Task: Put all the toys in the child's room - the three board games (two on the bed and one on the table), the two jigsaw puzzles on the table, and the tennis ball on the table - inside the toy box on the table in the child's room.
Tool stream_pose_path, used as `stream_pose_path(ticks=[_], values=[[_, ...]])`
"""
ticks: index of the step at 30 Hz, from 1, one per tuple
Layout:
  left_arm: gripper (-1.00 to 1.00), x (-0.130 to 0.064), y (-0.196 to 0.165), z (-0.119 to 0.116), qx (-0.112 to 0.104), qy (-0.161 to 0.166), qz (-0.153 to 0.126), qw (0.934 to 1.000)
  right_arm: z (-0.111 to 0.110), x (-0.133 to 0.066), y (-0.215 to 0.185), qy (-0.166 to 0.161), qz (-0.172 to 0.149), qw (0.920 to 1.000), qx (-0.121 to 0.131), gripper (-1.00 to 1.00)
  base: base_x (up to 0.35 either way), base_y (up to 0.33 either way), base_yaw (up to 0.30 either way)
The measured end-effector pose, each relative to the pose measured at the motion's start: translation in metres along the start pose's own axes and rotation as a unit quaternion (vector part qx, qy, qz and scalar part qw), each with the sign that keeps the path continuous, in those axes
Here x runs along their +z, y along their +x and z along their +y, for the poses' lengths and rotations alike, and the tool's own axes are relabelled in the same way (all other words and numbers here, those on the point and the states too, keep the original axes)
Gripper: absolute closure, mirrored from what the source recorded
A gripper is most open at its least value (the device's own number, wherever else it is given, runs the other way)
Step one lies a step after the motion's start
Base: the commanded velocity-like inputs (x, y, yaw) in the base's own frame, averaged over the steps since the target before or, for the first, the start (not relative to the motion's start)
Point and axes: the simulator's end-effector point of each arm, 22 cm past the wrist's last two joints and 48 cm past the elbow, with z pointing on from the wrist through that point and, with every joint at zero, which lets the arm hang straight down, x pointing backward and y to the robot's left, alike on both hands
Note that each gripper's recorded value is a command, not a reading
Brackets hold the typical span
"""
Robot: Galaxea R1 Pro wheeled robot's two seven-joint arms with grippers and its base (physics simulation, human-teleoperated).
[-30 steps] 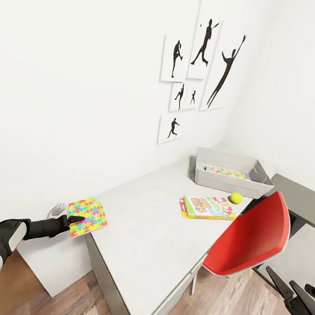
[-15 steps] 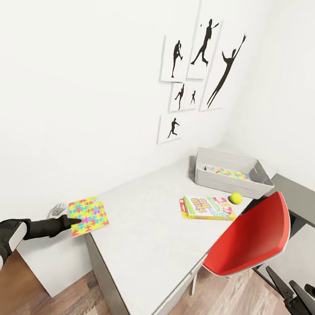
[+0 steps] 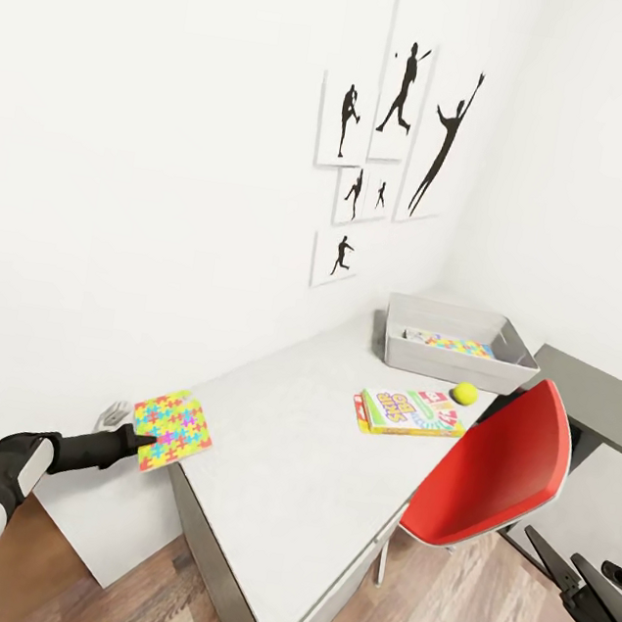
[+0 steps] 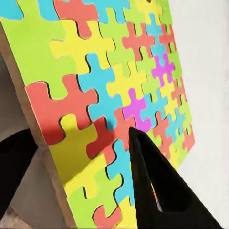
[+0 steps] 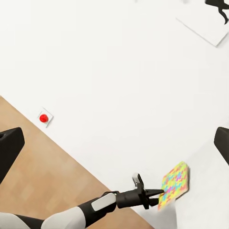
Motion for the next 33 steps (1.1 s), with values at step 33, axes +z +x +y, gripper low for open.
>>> stream_pose_path(ticks=[33], values=[[1.00,-0.027,-0.009,-0.026,0.006,-0.005,0.001,1.0000,0.028,0.009,-0.013,0.014,0.011,0.9998,-0.001,-1.00,0.000,0.000,0.000]])
